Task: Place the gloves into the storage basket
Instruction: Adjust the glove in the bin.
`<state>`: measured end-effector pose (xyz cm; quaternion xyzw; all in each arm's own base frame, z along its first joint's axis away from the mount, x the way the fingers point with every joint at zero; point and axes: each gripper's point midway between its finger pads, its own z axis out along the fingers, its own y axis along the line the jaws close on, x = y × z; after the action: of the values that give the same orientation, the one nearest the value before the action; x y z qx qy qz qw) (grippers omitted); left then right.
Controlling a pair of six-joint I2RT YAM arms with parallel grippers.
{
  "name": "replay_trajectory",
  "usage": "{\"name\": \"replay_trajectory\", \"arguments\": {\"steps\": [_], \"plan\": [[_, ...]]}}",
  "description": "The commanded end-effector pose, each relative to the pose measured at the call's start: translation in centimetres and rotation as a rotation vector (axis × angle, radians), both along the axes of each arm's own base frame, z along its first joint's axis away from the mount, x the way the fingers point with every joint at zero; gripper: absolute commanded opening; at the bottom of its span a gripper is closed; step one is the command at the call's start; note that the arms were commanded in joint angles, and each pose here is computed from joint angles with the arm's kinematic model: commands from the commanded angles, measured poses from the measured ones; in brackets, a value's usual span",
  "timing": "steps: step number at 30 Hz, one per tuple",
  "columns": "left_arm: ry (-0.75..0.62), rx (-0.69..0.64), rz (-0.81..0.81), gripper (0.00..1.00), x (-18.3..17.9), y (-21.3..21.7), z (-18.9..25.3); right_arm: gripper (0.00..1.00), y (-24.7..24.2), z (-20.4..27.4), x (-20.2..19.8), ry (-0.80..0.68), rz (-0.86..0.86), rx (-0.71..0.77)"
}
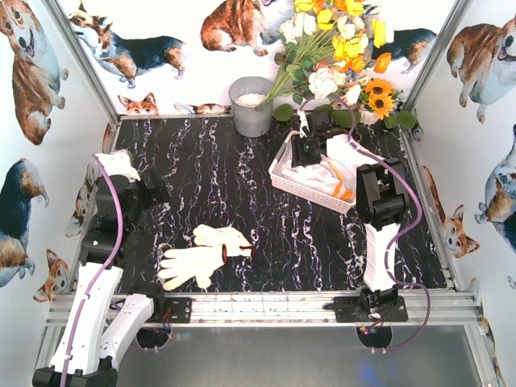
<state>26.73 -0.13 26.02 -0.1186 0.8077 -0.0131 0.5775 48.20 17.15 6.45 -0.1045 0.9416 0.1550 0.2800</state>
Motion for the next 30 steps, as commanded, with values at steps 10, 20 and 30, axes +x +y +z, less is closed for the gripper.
{"name": "replay_trajectory", "arguments": {"steps": [10, 20, 30], "plan": [[-0.003, -0.074, 0.032, 1.0, 1.1, -0.3, 2.2, 0.53, -2.3, 11.4, -4.0, -0.126, -0.123, 0.027], [0.034, -0.079, 0.056, 1.0, 1.8, -0.1, 0.9, 0.53, -8.2, 10.0, -10.8, 0.016, -0.44, -0.042], [0.052, -0.088, 0.059, 1.0, 2.4, -0.2, 0.5, 0.53, -11.5, 6.6, -11.1, 0.127, -0.554, -0.075]]}}
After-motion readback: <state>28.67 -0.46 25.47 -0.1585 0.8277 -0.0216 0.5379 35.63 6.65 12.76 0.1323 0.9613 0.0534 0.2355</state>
